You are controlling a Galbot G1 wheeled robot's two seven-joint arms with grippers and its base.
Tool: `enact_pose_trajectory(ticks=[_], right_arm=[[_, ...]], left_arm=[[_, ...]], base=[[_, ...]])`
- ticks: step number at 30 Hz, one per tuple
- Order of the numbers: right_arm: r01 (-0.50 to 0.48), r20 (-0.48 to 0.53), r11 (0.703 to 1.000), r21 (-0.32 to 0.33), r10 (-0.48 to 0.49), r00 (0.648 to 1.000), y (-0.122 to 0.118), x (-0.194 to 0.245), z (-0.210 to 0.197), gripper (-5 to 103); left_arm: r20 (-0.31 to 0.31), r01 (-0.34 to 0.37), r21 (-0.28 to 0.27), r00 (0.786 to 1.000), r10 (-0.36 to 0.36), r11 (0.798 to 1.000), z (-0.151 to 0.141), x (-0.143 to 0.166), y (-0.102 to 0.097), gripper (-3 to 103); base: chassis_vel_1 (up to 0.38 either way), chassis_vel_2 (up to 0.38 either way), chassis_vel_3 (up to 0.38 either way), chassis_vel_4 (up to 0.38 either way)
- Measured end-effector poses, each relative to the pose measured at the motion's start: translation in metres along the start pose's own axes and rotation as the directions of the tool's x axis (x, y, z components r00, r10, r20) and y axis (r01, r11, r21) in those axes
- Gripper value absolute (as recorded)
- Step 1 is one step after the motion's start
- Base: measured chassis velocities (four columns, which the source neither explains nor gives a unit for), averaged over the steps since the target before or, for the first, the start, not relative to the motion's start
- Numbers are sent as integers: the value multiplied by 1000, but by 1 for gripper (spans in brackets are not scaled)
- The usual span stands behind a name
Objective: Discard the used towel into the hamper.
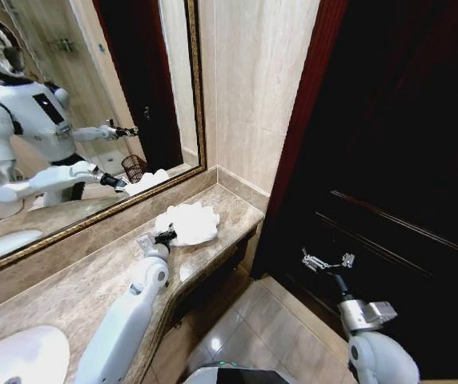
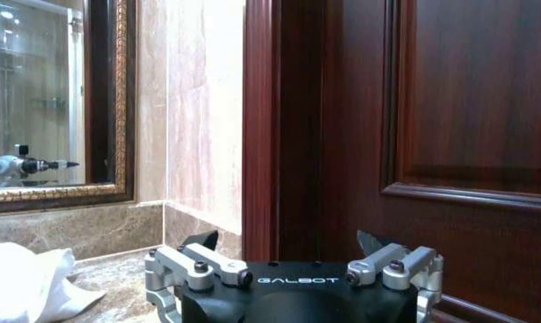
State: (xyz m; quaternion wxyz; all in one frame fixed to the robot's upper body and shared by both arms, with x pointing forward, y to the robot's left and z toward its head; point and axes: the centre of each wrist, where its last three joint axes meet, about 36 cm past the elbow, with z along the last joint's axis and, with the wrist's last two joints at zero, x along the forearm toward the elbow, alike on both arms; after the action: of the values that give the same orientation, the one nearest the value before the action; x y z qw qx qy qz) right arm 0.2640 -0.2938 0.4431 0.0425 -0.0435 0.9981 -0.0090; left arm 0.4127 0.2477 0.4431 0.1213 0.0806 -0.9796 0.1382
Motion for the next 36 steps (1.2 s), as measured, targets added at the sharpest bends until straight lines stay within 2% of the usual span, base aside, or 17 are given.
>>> enact_pose_trajectory(ticks=[1, 3, 4, 5, 6, 7, 9, 11, 21, 23, 24, 27, 28, 30, 31, 33, 36], right_arm=[[0, 0, 1000, 0, 0, 1000, 0, 0, 0, 100], [-1, 1, 1000, 0, 1, 1000, 0, 0, 0, 100], [-1, 2, 1000, -1, 1, 1000, 1, 0, 0, 100], [-1, 2, 1000, -1, 1, 1000, 1, 0, 0, 100], [-1, 3, 1000, -1, 1, 1000, 1, 0, 0, 100], [-2, 4, 1000, -1, 2, 1000, 1, 0, 0, 100], [-3, 5, 1000, -2, 3, 1000, 1, 0, 0, 100], [-5, 8, 1000, -2, 5, 1000, 1, 0, 1, 100], [-8, 21, 1000, 1, 8, 1000, 3, 6, -3, 100], [-12, 26, 1000, 0, 12, 1000, 3, 8, -5, 100], [-12, 26, 1000, 0, 12, 1000, 3, 8, -5, 100], [-15, 32, 1000, -2, 15, 999, 3, 10, -7, 100], [-15, 32, 1000, -2, 15, 999, 3, 10, -7, 100], [-16, 39, 1000, -4, 16, 999, 5, 12, -10, 100], [-16, 39, 1000, -4, 16, 999, 5, 12, -10, 100], [-15, 45, 1000, -8, 16, 999, 7, 14, -13, 100], [-7, 45, 1000, -20, 8, 999, 6, 18, -17, 100]], left_arm=[[0, 0, 0, 1000, 0, 1000, 0, 0, 0, 7], [31, -6, -47, 999, 8, 999, 1, 5, 4, 7], [55, -6, -91, 998, 11, 996, 3, 8, 7, 7], [55, -6, -91, 998, 11, 996, 3, 8, 7, 7], [69, -3, -121, 998, 11, 993, 4, 10, 10, 7], [101, -1, -183, 995, 20, 983, 6, 16, 17, 7], [112, -2, -201, 993, 25, 980, 7, 18, 19, 7], [166, -15, -264, 984, 61, 964, 8, 28, 28, 7], [255, -81, -340, 951, 174, 937, -4, 61, 27, 7], [290, -109, -378, 929, 230, 919, -10, 70, 27, 7], [290, -109, -378, 929, 230, 919, -10, 70, 27, 7], [302, -188, -418, 894, 331, 889, -16, 81, 29, 7], [302, -188, -418, 894, 331, 889, -16, 81, 29, 7], [307, -255, -447, 857, 414, 857, -22, 90, 31, 7], [307, -255, -447, 857, 414, 857, -22, 90, 31, 7], [314, -286, -450, 836, 450, 846, -23, 95, 31, 7], [326, -322, -420, 819, 472, 848, -17, 101, 29, 7]], base=[[0, 0, 0, 0], [0, 0, 0, 0], [0, 0, 0, 0], [0, 0, 0, 0], [0, 0, 0, 0], [0, 0, 0, 0], [0, 0, 0, 0], [0, 0, 0, 0], [0, 0, 0, 0], [0, 0, 0, 0], [0, 0, 0, 0], [0, 0, 0, 0], [0, 0, 0, 0], [0, 0, 0, 0], [0, 0, 0, 0], [0, 0, 0, 0], [0, 0, 0, 0]])
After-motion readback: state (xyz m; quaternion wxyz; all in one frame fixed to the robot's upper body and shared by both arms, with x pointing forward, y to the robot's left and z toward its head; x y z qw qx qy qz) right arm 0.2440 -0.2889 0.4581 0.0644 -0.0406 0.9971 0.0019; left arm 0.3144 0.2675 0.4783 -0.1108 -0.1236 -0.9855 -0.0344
